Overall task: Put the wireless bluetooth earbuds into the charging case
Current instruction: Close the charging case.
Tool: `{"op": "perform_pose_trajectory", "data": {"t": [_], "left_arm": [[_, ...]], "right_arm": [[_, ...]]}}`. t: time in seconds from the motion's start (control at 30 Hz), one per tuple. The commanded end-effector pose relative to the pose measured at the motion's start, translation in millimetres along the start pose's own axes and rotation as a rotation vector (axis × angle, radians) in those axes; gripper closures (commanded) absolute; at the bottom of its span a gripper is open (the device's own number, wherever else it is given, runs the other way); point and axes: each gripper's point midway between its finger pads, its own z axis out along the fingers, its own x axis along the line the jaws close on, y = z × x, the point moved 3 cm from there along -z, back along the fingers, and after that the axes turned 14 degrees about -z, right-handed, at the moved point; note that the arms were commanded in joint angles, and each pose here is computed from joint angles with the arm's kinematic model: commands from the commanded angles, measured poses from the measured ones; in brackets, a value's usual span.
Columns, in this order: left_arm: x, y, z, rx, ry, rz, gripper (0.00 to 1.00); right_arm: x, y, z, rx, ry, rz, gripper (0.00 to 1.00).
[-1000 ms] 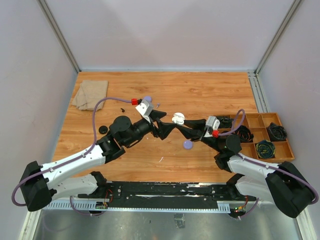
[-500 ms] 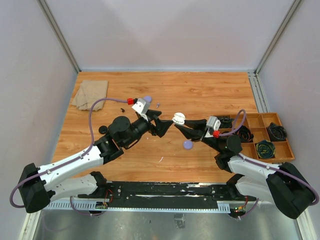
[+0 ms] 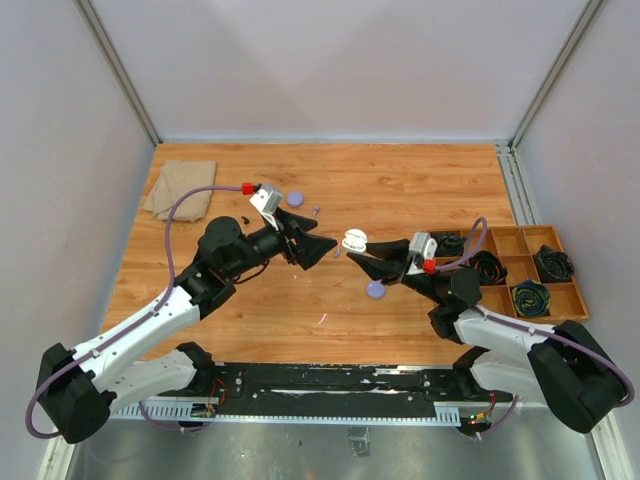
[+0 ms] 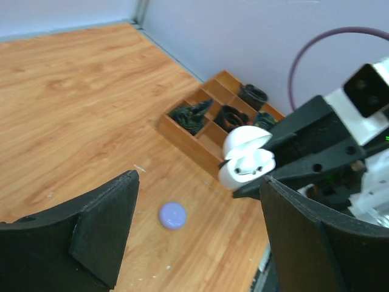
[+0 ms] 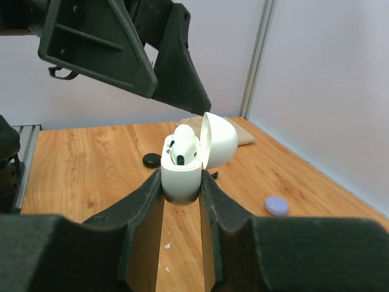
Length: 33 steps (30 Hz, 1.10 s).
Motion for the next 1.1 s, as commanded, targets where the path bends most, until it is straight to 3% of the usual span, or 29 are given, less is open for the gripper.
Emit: {"op": "perform_pose_trajectory", "data": {"t": [0.0, 0.6, 1.07], "left_arm": [[-37.1, 6.8, -0.9, 0.099, -0.217, -0.061, 0.14], [-34.7, -9.9, 29.2, 0.274, -0.291, -0.215, 0.16], [-47.7, -7.4, 22.7, 0.282, -0.372, -0.206, 0.27]], "right_arm": [[-2.6, 11.3, 4.0, -0.052, 0.026, -0.009, 0.99], [2.8, 10.0, 16.6, -0.06, 0.128, 0.036, 0.99], [6.5, -2.1, 13.0, -0.02, 0.148, 0.101, 0.99]]}}
